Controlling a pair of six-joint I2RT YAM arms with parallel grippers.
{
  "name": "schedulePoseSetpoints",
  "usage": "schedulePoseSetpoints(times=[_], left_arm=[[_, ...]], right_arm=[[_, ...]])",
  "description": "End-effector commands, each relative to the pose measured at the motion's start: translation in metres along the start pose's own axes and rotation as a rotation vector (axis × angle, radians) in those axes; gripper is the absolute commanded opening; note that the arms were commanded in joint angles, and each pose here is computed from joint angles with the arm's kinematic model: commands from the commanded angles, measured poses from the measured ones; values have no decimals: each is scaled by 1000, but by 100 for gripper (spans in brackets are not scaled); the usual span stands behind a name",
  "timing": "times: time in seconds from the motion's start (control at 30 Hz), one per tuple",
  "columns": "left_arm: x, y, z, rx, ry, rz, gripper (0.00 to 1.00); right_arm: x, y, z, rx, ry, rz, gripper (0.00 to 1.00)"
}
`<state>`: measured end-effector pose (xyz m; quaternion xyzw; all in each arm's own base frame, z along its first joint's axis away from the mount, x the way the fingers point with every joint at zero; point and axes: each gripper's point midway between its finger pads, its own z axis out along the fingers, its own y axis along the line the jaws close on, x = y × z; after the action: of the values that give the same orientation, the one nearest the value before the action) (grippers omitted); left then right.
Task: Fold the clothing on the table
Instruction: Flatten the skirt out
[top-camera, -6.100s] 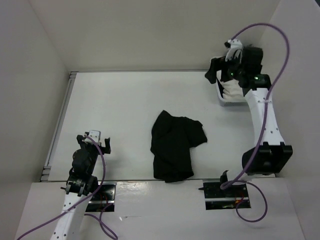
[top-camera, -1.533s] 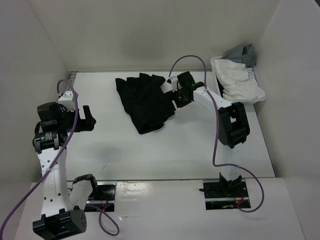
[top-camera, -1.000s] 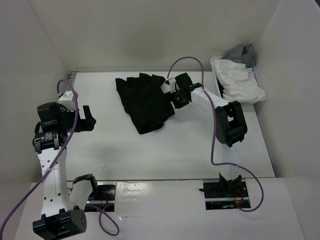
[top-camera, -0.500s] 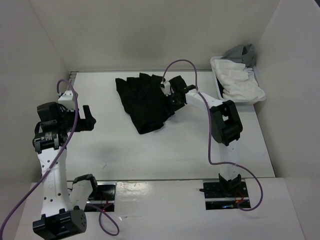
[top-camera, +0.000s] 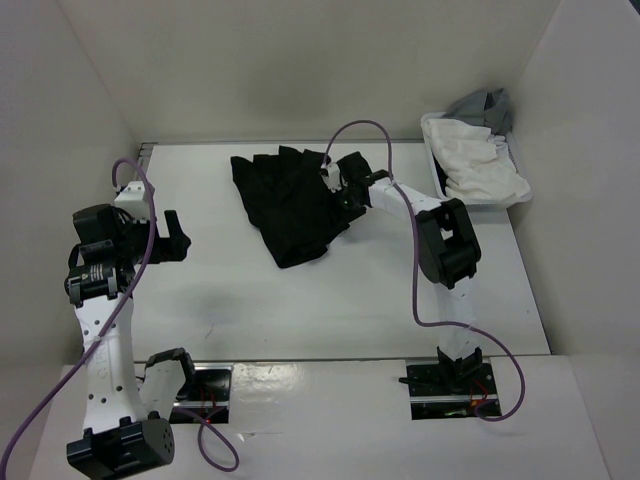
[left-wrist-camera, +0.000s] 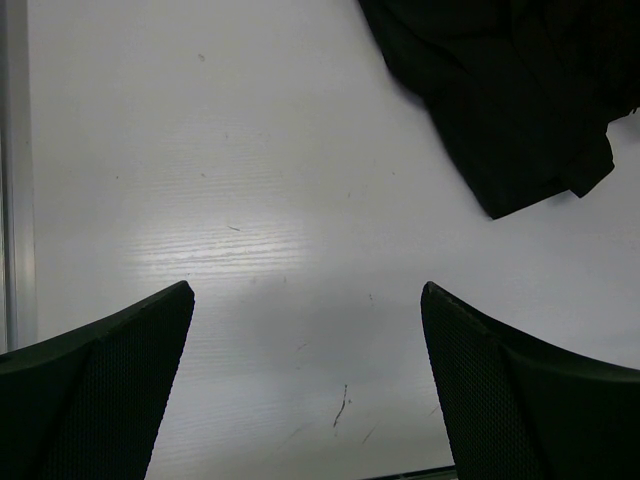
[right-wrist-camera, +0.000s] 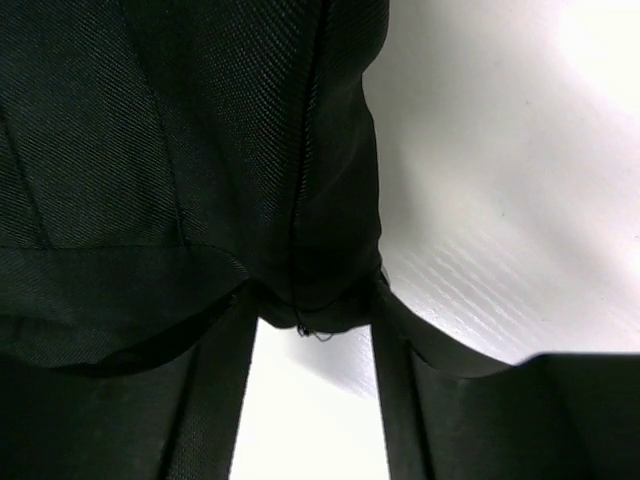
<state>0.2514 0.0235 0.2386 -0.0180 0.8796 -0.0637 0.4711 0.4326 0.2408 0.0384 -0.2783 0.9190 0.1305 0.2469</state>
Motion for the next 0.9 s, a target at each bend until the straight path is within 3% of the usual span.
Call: schedulePoseSetpoints(times=[0.0, 0.17, 0.33, 0.7, 0.8, 0.83, 0.87], left_arm=[[-7, 3, 0, -9, -33, 23, 100], [-7, 3, 0, -9, -33, 23, 100], [-7, 3, 0, -9, -33, 23, 100], [-7, 3, 0, -9, -33, 23, 100], [-7, 3, 0, -8, -33, 14, 100], [-7, 3, 0, -8, -33, 14, 100], [-7, 3, 0, -8, -33, 14, 100]], right_arm=[[-28, 2, -2, -1, -75, -21, 52], [-25, 2, -2, -1, -66, -28, 44], [-25, 3, -2, -10, -67, -38, 28], [-51, 1, -45, 31, -139, -78, 30], [-57, -1, -60, 57, -154, -88, 19], [-65, -2, -69, 69, -179, -91, 3], [-68, -3, -78, 85, -188, -91, 0]])
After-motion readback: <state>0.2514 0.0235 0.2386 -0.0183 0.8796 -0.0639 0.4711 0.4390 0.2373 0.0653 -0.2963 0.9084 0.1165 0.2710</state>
